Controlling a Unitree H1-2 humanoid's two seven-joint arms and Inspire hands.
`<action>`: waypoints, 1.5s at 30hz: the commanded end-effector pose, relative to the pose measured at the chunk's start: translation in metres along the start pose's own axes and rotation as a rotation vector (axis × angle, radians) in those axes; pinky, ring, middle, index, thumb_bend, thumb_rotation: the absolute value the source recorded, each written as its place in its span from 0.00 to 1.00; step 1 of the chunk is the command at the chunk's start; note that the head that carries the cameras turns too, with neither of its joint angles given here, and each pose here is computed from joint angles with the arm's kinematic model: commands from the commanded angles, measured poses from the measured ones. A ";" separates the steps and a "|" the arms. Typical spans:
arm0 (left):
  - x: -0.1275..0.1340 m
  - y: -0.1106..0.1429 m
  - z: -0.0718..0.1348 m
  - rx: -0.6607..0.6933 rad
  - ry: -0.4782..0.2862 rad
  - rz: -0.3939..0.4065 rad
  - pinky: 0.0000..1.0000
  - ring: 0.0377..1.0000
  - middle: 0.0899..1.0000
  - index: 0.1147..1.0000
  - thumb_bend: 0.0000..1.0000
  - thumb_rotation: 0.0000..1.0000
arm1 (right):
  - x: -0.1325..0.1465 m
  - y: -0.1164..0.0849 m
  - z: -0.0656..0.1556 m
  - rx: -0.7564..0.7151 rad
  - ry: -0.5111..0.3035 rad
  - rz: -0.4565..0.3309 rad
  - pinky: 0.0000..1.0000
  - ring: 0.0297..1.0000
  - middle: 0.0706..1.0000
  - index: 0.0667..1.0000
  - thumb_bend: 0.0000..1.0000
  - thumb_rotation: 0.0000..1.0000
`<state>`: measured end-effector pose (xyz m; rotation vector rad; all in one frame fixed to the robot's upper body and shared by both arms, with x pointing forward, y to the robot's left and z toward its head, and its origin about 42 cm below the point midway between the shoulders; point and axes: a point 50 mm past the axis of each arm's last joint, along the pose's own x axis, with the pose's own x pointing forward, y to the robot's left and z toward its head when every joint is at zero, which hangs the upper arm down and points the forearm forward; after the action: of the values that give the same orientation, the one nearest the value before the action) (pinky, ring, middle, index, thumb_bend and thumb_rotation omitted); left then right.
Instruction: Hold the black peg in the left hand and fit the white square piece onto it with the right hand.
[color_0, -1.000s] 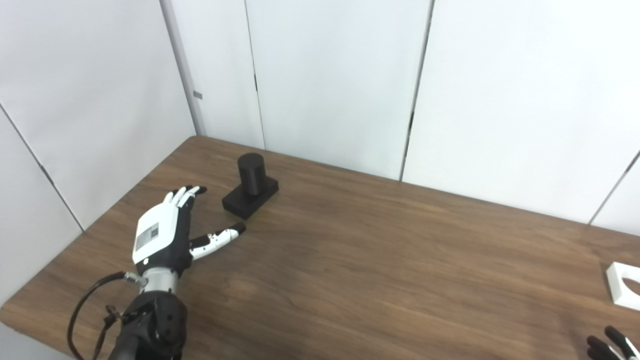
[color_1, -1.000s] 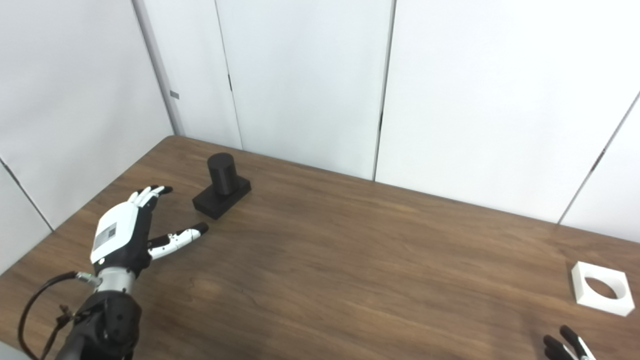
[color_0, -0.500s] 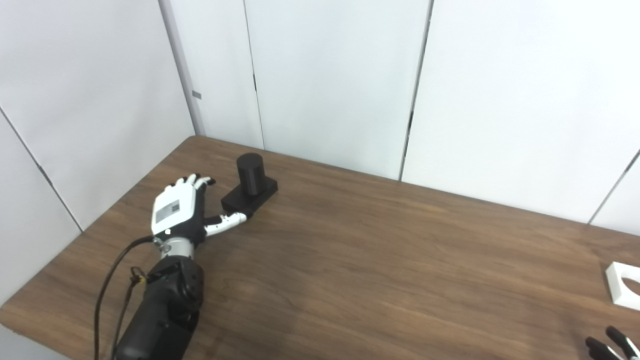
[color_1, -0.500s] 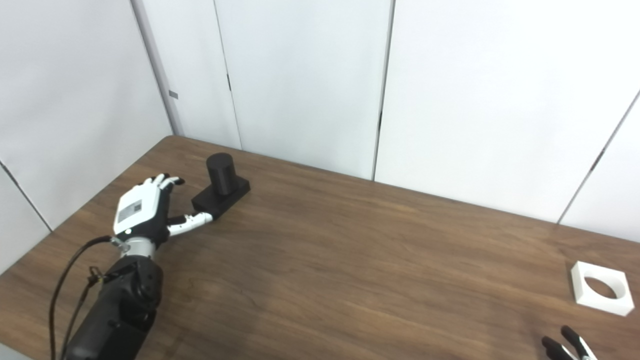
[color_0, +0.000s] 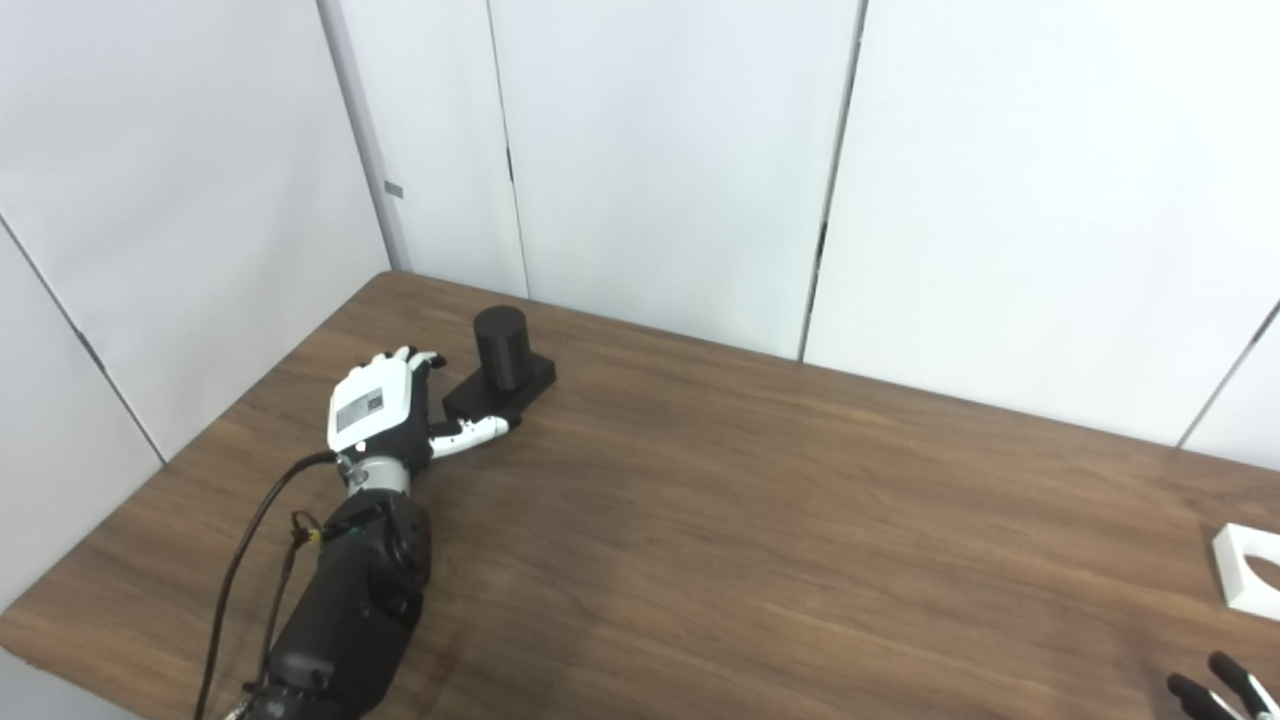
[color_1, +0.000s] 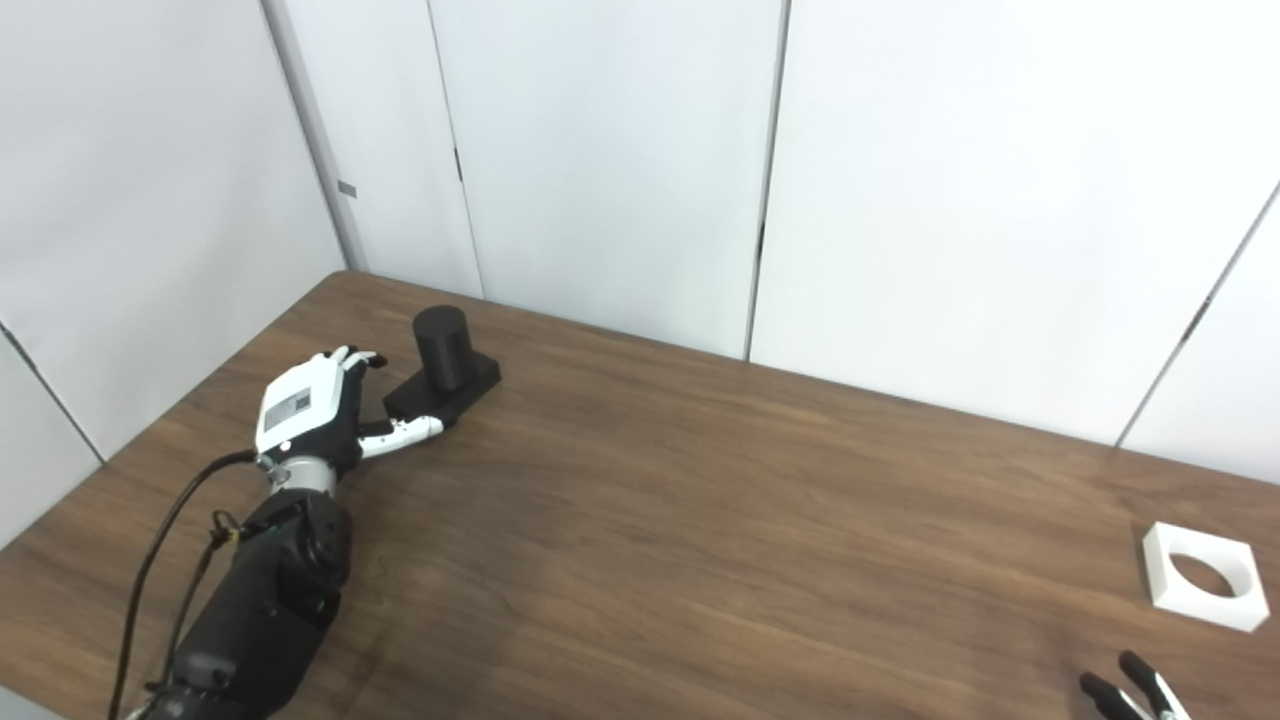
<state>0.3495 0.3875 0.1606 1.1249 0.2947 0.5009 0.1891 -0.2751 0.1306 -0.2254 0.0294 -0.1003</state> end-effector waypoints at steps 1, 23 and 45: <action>0.018 0.017 0.016 -0.027 -0.012 0.064 0.99 0.96 0.93 0.79 0.99 0.65 | -0.002 0.006 0.003 0.009 -0.014 0.006 0.95 0.88 0.81 0.91 0.63 1.00; 0.033 -0.006 0.013 0.013 0.060 0.044 0.98 0.93 0.89 0.76 0.96 0.58 | -0.001 0.003 0.004 0.047 -0.003 0.037 1.00 0.94 0.86 0.97 0.64 1.00; 0.029 -0.013 0.009 0.062 0.009 0.149 0.99 0.88 0.78 0.46 0.75 0.34 | -0.001 0.004 0.005 0.044 0.004 0.034 1.00 0.96 0.88 0.99 0.56 1.00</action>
<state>0.3738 0.3854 0.1333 1.1968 0.3319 0.5772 0.1875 -0.2747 0.1306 -0.1899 0.0447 -0.0824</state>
